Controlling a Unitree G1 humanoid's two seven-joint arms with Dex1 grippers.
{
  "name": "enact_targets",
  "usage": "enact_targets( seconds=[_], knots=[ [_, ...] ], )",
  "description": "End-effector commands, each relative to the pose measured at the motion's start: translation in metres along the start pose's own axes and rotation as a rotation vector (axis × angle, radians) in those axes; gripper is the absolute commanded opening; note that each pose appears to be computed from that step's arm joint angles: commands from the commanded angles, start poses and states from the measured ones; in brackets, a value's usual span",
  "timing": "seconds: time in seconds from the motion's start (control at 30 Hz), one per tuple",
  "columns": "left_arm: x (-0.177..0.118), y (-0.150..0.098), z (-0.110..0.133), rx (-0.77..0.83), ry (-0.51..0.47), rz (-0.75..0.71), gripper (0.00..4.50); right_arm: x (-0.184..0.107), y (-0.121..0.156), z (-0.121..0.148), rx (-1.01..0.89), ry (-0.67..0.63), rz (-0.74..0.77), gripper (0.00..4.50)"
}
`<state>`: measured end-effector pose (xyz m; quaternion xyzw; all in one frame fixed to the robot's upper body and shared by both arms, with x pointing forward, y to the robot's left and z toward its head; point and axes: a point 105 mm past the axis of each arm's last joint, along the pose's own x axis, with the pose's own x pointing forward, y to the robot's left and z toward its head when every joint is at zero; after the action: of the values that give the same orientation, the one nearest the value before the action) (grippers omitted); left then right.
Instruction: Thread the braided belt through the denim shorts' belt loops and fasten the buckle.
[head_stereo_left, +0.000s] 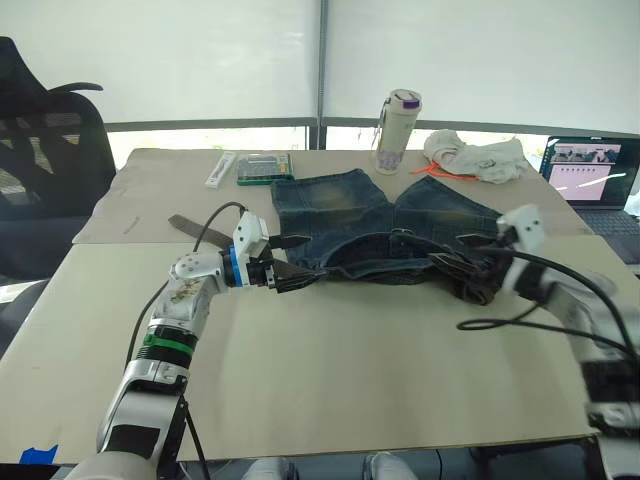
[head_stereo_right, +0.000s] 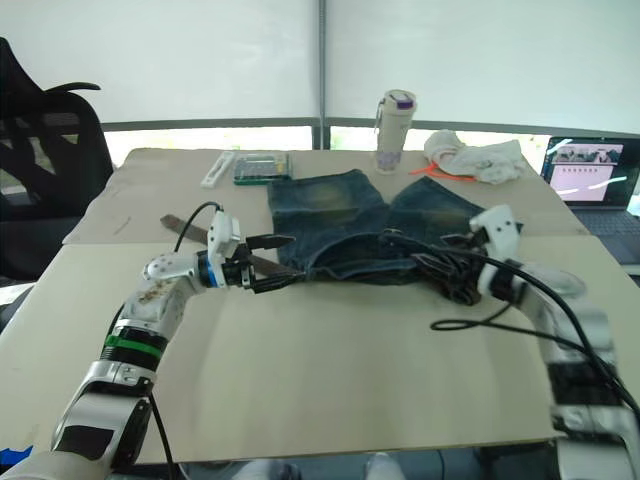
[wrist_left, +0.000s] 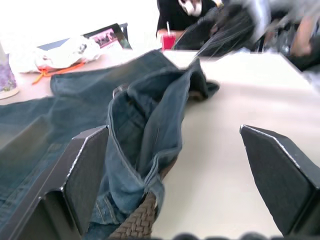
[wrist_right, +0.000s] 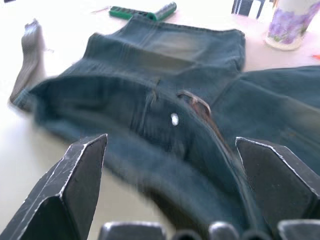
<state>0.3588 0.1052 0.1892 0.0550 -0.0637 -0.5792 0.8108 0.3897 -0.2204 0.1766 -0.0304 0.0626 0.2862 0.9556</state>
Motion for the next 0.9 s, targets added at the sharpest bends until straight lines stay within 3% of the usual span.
enact_targets(
  seconds=[0.03, 0.13, 0.2, 0.27, 0.37, 0.43, 0.5, 0.63, 0.77, 0.9],
  knots=[
    [-0.002, -0.005, 0.026, -0.023, -0.059, -0.006, 4.43, 0.020, -0.025, 0.006, 0.097, -0.017, -0.116, 4.50],
    [-0.006, -0.008, 0.028, -0.012, -0.040, 0.015, 4.43, 0.038, -0.021, -0.008, 0.288, 0.066, -0.076, 4.50],
    [-0.010, -0.008, 0.028, -0.014, -0.033, 0.037, 4.43, 0.036, 0.000, -0.026, 0.362, 0.196, 0.085, 4.50],
    [-0.015, -0.009, 0.026, -0.021, -0.020, 0.055, 4.43, 0.022, 0.021, -0.038, 0.345, 0.312, 0.268, 4.50],
    [-0.019, -0.015, 0.022, -0.027, 0.003, 0.052, 4.43, -0.002, 0.041, -0.058, 0.268, 0.462, 0.420, 4.50],
    [-0.020, -0.019, 0.018, -0.026, 0.022, 0.044, 4.43, -0.020, 0.051, -0.081, 0.159, 0.589, 0.480, 4.50],
    [-0.020, -0.021, 0.016, -0.026, 0.034, 0.040, 4.43, -0.024, 0.048, -0.090, 0.062, 0.623, 0.454, 4.50],
    [-0.017, -0.020, 0.016, -0.013, 0.046, 0.034, 4.43, -0.022, 0.040, -0.083, -0.053, 0.584, 0.414, 4.50],
    [-0.016, -0.020, 0.017, 0.003, 0.060, 0.020, 4.43, -0.025, 0.024, -0.040, -0.111, 0.436, 0.375, 4.50],
    [-0.015, -0.024, 0.017, 0.004, 0.073, -0.008, 4.43, -0.041, 0.016, -0.002, -0.203, 0.374, 0.353, 4.50]
  ],
)
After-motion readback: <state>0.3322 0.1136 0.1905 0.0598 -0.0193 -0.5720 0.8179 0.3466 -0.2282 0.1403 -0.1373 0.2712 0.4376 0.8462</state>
